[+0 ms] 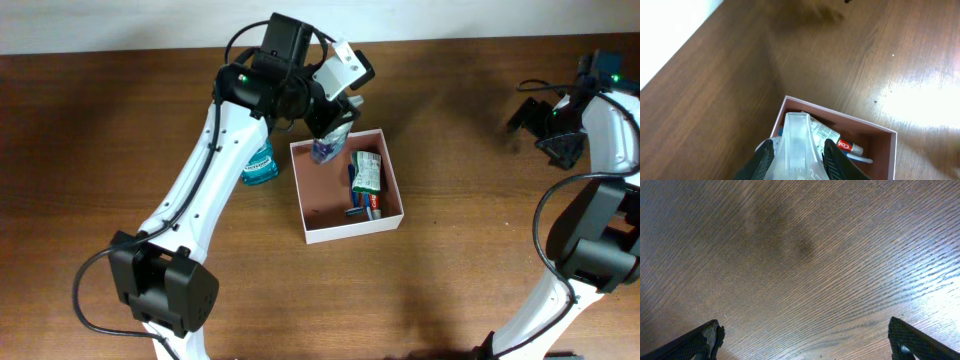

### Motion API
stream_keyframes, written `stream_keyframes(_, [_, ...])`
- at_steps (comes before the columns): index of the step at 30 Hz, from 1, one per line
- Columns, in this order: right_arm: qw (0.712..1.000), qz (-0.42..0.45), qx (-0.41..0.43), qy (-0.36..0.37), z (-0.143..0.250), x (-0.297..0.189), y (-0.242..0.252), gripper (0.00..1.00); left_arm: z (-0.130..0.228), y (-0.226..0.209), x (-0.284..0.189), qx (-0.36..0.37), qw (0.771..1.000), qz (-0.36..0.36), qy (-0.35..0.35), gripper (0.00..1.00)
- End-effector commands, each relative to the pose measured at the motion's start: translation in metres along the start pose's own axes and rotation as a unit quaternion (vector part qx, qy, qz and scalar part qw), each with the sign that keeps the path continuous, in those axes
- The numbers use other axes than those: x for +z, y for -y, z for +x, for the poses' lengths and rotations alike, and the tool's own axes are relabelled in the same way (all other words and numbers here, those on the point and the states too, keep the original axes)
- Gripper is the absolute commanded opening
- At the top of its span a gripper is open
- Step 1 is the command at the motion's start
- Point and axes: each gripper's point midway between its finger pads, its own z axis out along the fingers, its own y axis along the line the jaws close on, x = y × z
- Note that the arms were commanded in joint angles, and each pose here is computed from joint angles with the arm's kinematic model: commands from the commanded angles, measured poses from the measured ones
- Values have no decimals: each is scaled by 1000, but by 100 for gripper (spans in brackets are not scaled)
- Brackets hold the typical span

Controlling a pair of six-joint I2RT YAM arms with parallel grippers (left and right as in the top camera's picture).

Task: Pack container
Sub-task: 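Lift the soap bottle with the left gripper and carry over the box, then lower the soap bottle into the box corner and open the left gripper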

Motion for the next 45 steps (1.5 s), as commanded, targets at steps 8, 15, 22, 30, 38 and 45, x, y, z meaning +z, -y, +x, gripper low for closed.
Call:
stream_keyframes(8, [1000, 5, 1, -1, 1, 2, 3, 98, -1, -3, -9, 16, 1000, 2, 0, 9])
stream_keyframes(15, [1000, 5, 1, -1, 1, 2, 3, 98, 7, -4, -9, 48, 999, 6, -13, 10])
stream_keyframes(22, [1000, 5, 1, -1, 1, 2, 3, 98, 21, -8, 11, 43, 998, 21, -31, 10])
stream_keyframes(30, [1000, 5, 1, -1, 1, 2, 3, 98, 26, -6, 23, 95, 994, 43, -27, 10])
stream_keyframes(38, [1000, 5, 1, -1, 1, 2, 3, 98, 42, -10, 42, 131, 989, 59, -41, 10])
stream_keyframes(45, [1000, 5, 1, -1, 1, 2, 3, 98, 52, -16, 61, 124, 989, 68, -44, 10])
